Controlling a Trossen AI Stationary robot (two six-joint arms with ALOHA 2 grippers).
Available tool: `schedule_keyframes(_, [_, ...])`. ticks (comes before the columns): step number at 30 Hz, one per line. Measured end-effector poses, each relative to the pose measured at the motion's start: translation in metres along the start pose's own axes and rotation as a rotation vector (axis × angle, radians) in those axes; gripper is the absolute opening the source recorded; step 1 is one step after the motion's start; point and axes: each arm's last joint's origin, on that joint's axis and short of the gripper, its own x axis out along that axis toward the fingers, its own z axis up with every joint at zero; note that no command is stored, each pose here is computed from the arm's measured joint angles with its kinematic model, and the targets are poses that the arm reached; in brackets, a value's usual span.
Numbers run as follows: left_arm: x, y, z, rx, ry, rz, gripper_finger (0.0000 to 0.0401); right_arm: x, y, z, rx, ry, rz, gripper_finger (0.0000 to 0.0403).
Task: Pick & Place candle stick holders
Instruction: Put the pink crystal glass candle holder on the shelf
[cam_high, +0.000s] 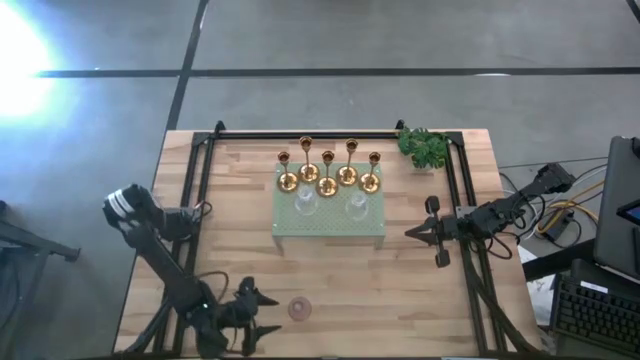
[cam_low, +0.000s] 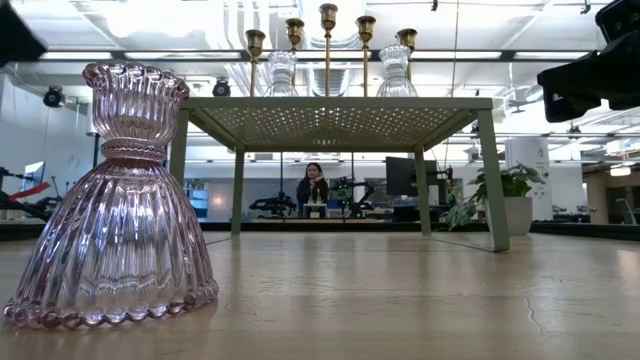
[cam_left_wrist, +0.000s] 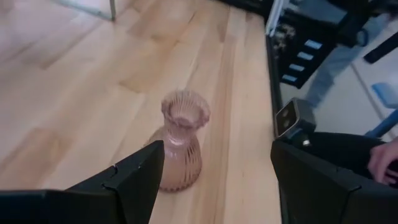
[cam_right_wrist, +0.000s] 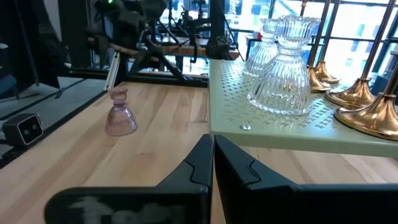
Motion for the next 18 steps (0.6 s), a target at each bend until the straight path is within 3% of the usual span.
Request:
schedule_keyframes(9, [0.035,-0.001,-0.027,-0.038,0.003,0.107,0.0298,0.0,0.0,0.0,0.0,0.0,0.0,0.0008])
schedule_keyframes(18, [0.056,0.011,-0.026,-0.094,-0.019,0.172,0.0298,0.0,0.0,0.0,0.0,0.0,0.0,0.0009])
